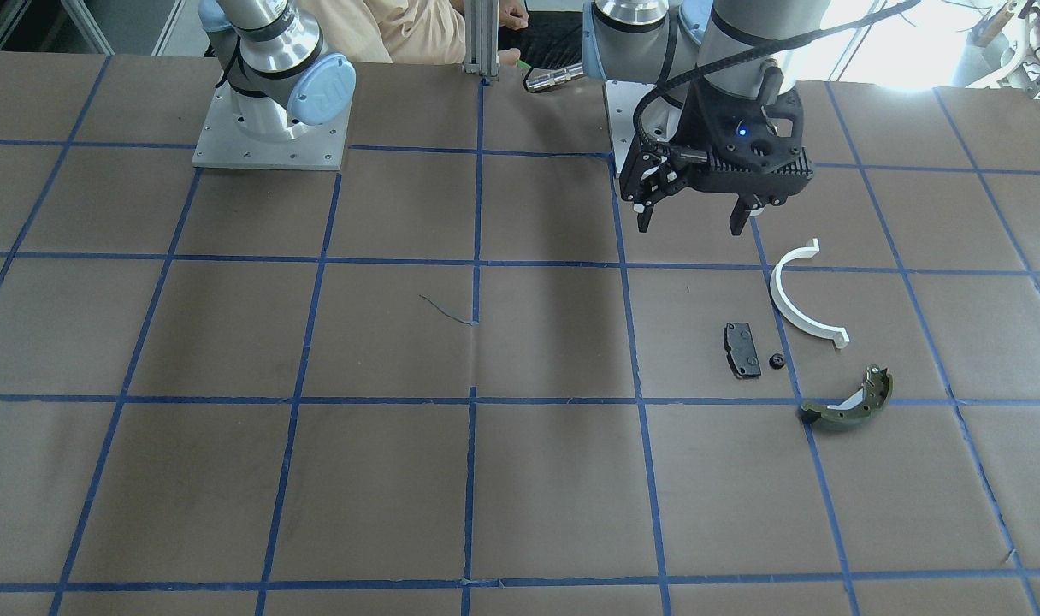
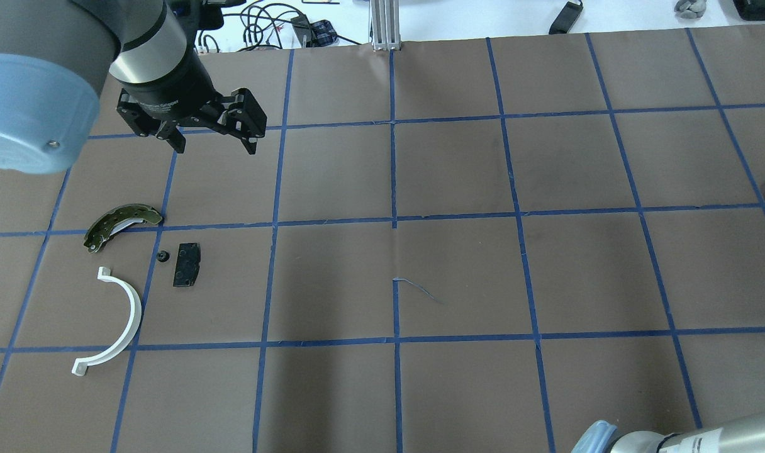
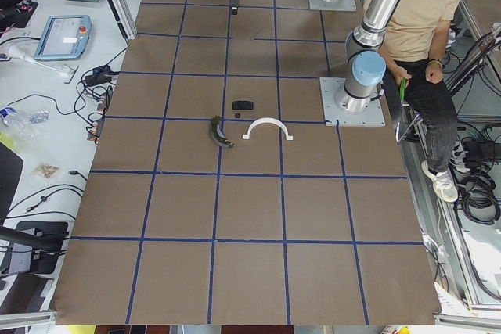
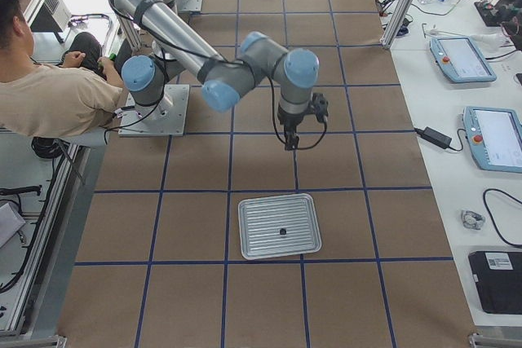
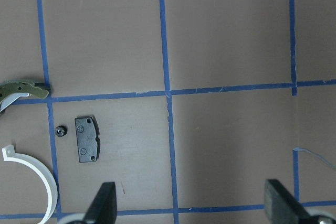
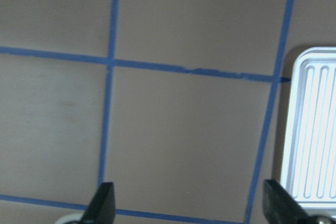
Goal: Place bearing gear from tray to pile
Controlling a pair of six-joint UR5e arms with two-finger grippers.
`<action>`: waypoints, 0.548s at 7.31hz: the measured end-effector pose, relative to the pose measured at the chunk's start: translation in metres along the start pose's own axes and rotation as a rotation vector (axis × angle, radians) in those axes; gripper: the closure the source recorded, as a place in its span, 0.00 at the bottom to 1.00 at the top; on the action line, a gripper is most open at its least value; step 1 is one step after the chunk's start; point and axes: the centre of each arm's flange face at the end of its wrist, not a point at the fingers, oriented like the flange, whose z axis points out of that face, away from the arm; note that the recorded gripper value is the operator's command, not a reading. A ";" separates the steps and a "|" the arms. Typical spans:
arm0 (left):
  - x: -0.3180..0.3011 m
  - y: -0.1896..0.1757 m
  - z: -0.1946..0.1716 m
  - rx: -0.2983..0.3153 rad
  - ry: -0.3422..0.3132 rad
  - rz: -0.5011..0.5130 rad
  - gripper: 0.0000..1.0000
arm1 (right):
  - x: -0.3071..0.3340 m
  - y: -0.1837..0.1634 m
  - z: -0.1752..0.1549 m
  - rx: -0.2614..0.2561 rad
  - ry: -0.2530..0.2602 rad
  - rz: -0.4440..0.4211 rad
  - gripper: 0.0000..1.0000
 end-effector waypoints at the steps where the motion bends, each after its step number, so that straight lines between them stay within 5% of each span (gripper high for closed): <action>1: 0.000 0.000 0.000 0.000 0.000 0.000 0.00 | 0.046 0.005 0.035 0.011 0.015 -0.005 0.00; 3: 0.000 0.001 0.000 0.000 0.000 0.000 0.00 | 0.117 0.017 0.084 0.012 0.029 -0.021 0.00; 4: 0.000 0.001 0.000 0.000 0.000 0.000 0.00 | 0.144 0.023 0.104 0.009 0.025 -0.018 0.08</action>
